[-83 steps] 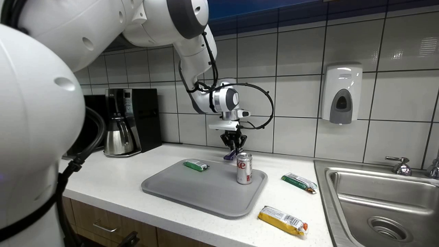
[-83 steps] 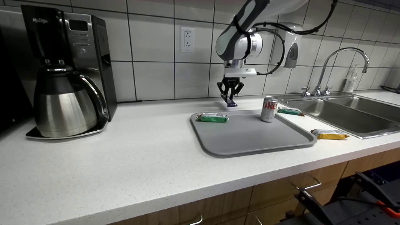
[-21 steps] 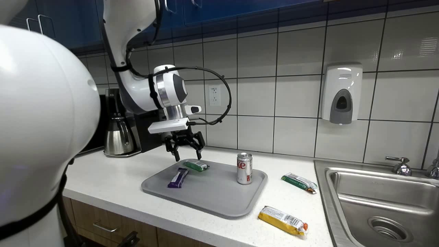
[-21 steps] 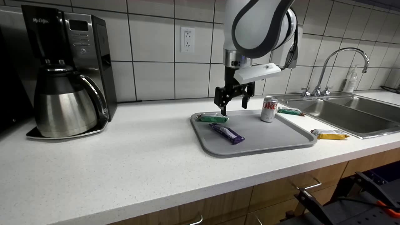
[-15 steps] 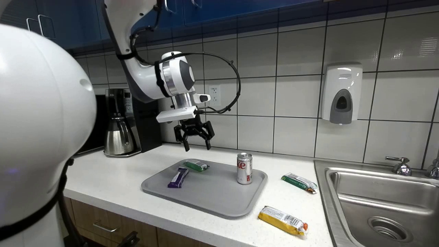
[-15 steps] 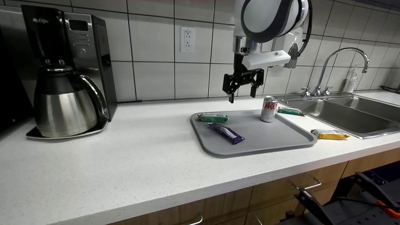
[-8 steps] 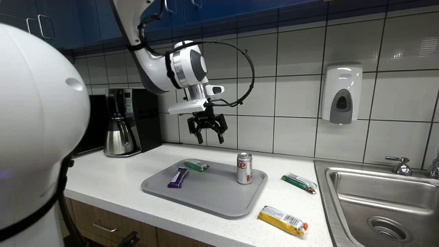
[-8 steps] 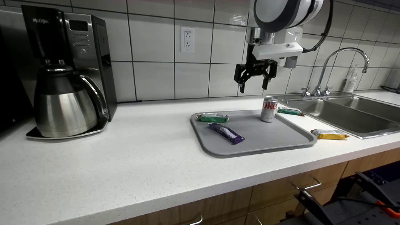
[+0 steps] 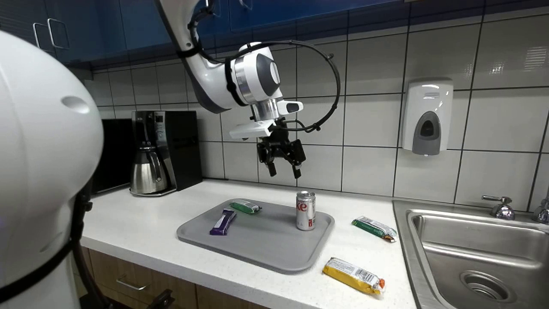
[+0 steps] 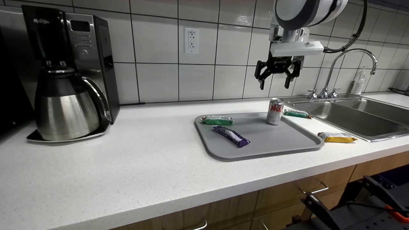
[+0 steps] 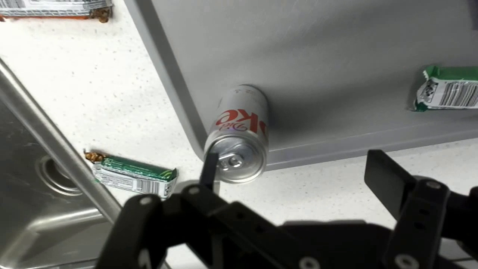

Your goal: Put the chocolate bars on the tray

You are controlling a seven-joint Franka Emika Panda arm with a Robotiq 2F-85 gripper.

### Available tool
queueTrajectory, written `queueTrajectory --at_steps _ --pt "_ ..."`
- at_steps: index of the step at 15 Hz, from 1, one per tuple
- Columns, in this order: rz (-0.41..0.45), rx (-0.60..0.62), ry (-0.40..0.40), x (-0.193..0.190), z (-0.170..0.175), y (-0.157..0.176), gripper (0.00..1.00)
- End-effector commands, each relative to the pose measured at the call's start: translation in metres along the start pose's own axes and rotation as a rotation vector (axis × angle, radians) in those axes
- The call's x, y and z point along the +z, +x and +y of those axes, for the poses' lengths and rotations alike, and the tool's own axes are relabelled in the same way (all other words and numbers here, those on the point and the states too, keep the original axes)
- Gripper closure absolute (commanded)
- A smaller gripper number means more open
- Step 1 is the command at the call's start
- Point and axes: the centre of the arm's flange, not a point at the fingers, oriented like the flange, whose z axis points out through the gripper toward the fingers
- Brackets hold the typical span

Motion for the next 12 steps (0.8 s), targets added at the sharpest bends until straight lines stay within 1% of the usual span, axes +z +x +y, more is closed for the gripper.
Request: queueTrajectory --at_steps 1,8,12 --pt "-0.006 0.125 -0.027 -0.005 0.025 0.007 0.00" --pt "-0.015 0.365 -0.052 0.008 0.079 0.022 0.00" --pt "-0.013 0.483 -0.073 0.016 0.100 0.029 0.00"
